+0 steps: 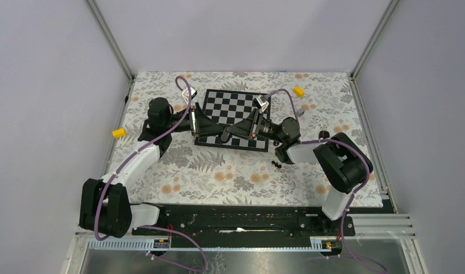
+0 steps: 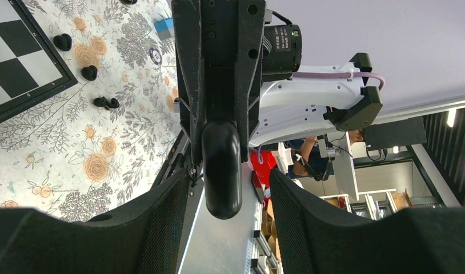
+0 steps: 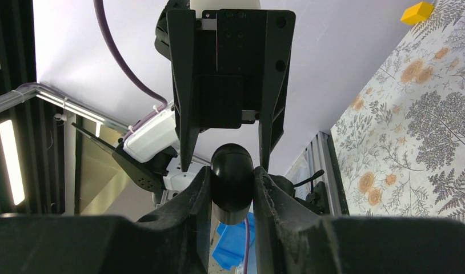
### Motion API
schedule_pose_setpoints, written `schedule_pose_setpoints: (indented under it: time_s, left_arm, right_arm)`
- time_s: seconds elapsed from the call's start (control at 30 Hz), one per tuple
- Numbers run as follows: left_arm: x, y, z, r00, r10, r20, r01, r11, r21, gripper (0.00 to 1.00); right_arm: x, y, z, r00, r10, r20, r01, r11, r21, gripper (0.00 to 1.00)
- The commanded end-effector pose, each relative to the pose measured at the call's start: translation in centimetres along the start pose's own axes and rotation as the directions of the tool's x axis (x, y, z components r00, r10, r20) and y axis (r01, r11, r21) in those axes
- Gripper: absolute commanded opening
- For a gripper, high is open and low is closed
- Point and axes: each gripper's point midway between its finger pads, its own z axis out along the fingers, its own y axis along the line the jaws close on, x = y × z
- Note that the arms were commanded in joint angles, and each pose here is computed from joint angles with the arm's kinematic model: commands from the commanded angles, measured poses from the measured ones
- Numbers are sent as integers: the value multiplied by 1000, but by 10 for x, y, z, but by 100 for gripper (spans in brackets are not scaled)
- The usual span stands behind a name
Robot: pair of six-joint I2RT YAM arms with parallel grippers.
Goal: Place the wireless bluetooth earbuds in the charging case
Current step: Open the charging case, then pass from the right arm to the left
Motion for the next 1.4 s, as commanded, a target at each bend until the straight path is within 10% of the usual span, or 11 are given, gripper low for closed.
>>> schedule_pose_setpoints:
  time_s: [0.0,1.17,1.37]
  left_arm:
    - [-1,-4,4,997,82,-9,-82,997,5,56]
    - [-23,15,-22,995,27,93,-20,997,-77,48]
    - [-22,-11,-27,995,40,92,-44,998,50,68]
  right_arm:
    - [-5,46,3,990,-144,2,143,978,-155,0]
    - [-1,53,1,987,-161,-16,156,973,-169,0]
    - [-1,53,1,987,-158,-15,154,974,-167,0]
